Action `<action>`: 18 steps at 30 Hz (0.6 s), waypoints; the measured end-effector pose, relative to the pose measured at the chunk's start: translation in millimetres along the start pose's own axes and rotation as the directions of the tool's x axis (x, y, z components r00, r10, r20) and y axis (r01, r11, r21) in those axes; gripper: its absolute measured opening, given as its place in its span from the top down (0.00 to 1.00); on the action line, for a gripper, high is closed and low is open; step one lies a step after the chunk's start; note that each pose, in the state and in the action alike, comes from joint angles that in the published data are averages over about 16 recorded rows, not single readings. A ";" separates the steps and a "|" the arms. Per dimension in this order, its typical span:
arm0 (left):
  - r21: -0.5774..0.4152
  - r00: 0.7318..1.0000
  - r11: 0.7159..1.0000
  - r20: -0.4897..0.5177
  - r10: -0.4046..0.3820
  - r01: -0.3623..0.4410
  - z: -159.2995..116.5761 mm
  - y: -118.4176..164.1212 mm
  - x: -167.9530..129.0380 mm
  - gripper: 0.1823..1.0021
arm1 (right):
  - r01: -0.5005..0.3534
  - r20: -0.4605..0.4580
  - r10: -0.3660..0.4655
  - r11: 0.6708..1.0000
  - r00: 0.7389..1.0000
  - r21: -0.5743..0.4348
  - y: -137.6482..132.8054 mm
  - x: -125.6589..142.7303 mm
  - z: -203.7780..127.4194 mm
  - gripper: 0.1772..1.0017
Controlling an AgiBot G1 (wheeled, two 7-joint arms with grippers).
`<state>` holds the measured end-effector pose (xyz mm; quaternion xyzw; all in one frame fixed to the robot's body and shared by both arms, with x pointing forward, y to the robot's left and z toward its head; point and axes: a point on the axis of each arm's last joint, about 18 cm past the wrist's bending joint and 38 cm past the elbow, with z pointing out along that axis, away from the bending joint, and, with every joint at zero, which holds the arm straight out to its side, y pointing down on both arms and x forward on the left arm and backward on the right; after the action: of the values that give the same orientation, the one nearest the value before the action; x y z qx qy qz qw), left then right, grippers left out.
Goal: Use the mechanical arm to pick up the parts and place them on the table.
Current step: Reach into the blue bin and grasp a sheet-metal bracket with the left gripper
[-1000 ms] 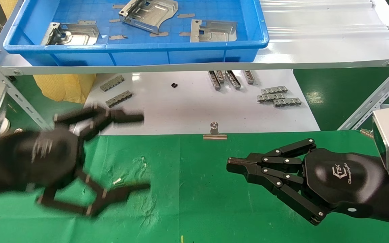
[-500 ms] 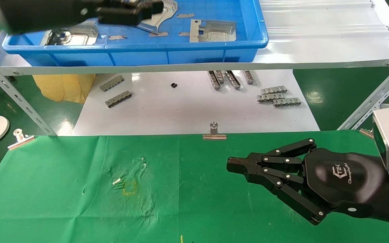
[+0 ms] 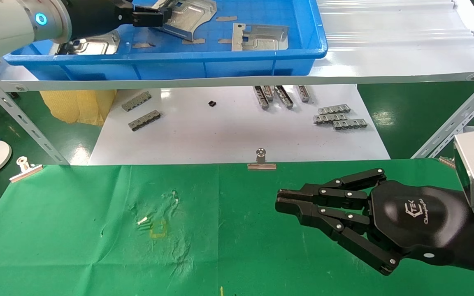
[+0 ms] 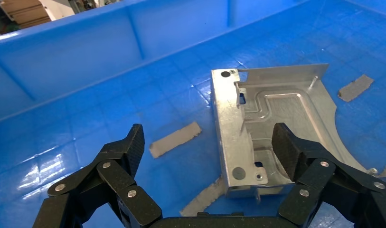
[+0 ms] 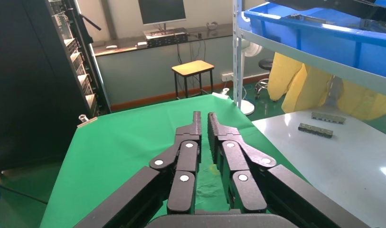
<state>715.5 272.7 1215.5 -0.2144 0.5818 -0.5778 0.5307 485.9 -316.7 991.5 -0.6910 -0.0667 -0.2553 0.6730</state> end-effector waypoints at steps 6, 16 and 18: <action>-0.012 1.000 1.000 0.003 -0.007 0.007 2.0 3.9 1.1 0.05 | 0.000 0.000 0.000 1.000 1.000 0.000 0.0 0.0 0.0 0.89; -0.006 0.999 1.000 -0.026 -0.023 0.022 2.8 9.1 7.1 0.20 | 0.000 0.000 0.000 1.000 1.000 0.000 0.0 0.0 0.0 0.69; -0.004 0.999 1.000 -0.032 -0.025 0.025 3.1 10.3 8.5 0.25 | 0.000 0.000 0.000 1.000 1.000 0.000 0.0 0.0 0.0 0.63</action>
<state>719.0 266.4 1203.8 -0.2134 0.5886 -0.5868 0.5135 485.9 -316.7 991.5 -0.6910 -0.0667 -0.2553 0.6730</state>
